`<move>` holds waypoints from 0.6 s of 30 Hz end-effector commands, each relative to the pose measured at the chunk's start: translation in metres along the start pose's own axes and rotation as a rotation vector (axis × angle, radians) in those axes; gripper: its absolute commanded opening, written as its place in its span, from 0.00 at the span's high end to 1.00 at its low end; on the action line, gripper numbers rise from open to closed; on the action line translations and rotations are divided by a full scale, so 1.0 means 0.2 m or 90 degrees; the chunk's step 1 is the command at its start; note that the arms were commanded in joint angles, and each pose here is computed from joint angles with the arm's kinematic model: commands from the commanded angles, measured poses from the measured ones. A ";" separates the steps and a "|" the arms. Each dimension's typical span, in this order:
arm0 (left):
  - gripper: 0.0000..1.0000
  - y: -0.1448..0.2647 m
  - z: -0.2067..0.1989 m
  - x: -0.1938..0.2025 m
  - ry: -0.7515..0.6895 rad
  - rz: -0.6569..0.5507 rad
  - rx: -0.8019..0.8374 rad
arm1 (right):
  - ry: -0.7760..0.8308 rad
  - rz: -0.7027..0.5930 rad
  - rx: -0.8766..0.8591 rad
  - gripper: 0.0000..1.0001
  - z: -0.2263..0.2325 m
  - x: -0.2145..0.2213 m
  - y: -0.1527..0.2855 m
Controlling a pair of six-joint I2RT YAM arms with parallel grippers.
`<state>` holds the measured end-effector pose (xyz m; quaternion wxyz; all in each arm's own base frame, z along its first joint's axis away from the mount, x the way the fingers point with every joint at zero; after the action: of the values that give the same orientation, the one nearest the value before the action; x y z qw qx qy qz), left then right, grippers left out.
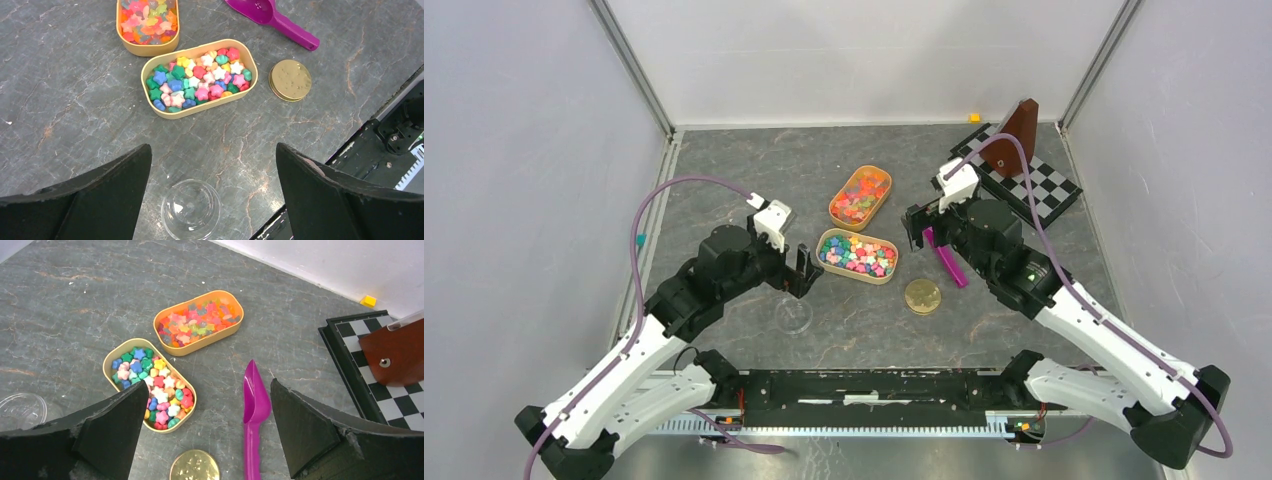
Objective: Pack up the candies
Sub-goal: Adjust the storage box at the center of the board.
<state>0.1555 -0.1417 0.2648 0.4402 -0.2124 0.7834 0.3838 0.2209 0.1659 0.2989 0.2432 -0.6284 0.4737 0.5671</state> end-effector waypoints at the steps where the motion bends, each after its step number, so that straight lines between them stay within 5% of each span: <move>1: 0.00 0.01 -0.01 -0.04 0.028 -0.041 -0.006 | 0.041 -0.001 -0.030 0.02 0.01 -0.05 0.00; 10: 0.00 0.00 -0.04 -0.04 0.081 -0.041 0.014 | 0.112 0.039 -0.105 0.05 0.08 0.01 -0.10; 18: 0.00 0.00 0.04 0.02 0.102 -0.035 -0.074 | 0.128 0.121 -0.150 0.15 0.16 0.09 -0.26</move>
<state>0.1554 -0.1404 0.2613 0.3962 -0.2522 0.7947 0.3846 0.2422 0.1981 0.2502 0.0713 -0.6470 0.4990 0.5721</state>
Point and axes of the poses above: each gripper's point midway between its finger pads, its own y axis back along the fingers, its own z axis along the line the jaws close on, x = y × z, the point moved 7 cm from there along y, back along the fingers, and after that the axes turned 11 degrees about y, right-handed, at the moved point
